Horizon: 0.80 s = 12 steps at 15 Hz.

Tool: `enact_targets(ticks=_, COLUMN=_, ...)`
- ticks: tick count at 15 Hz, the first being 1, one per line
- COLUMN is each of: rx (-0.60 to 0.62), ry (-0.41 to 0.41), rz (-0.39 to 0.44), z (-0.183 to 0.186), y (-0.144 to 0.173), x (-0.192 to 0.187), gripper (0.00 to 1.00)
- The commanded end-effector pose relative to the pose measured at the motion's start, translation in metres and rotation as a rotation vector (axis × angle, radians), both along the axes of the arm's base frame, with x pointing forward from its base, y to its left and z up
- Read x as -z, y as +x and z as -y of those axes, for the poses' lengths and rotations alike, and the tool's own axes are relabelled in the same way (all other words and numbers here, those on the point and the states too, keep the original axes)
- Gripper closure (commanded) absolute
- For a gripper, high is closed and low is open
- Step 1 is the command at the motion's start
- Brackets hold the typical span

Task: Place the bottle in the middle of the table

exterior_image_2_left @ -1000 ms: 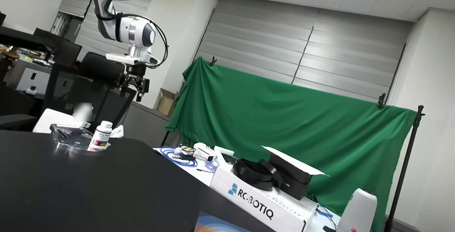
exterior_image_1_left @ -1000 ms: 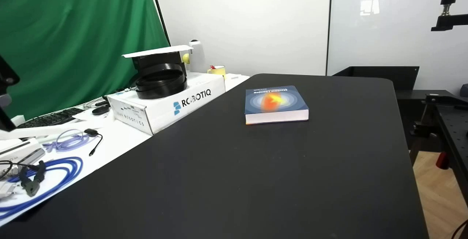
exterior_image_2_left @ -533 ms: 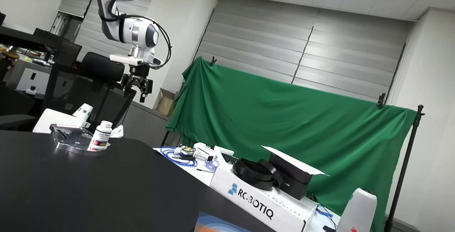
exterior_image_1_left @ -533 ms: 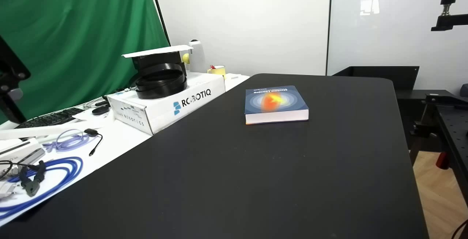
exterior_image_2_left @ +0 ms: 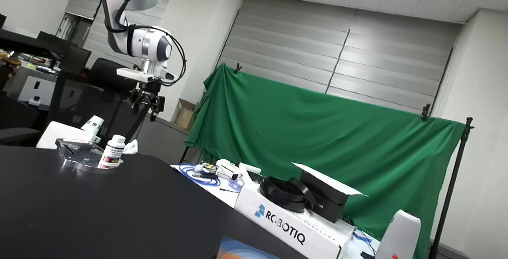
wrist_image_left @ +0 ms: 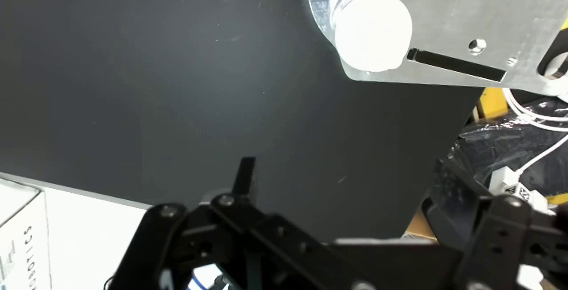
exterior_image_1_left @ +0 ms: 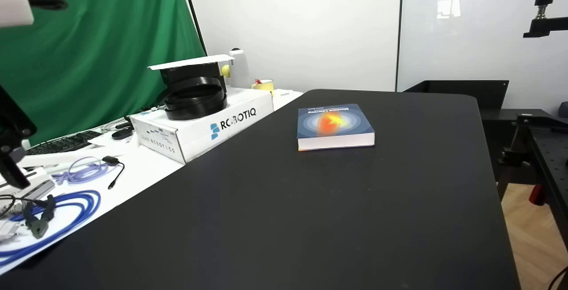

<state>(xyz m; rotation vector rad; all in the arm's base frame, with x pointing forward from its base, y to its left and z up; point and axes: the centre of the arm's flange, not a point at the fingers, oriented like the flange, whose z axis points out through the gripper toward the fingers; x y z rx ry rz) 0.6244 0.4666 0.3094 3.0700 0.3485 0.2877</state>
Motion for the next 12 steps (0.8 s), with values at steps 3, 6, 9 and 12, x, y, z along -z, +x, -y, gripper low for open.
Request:
enact_targets(ticks=3, rx=0.014, ry=0.035, rz=-0.004, z=-0.012, y=-0.010, x=0.023, gripper=0.00)
enact_targets(ticks=6, rx=0.022, ry=0.034, rz=-0.017, z=-0.016, y=-0.020, x=0.032, gripper=0.00)
enact_targets(ticks=9, rx=0.038, ry=0.040, rz=-0.034, z=-0.017, y=-0.027, x=0.039, gripper=0.00)
enact_targets(ticks=12, rx=0.053, ry=0.073, rz=-0.074, z=-0.013, y=-0.026, x=0.050, gripper=0.00)
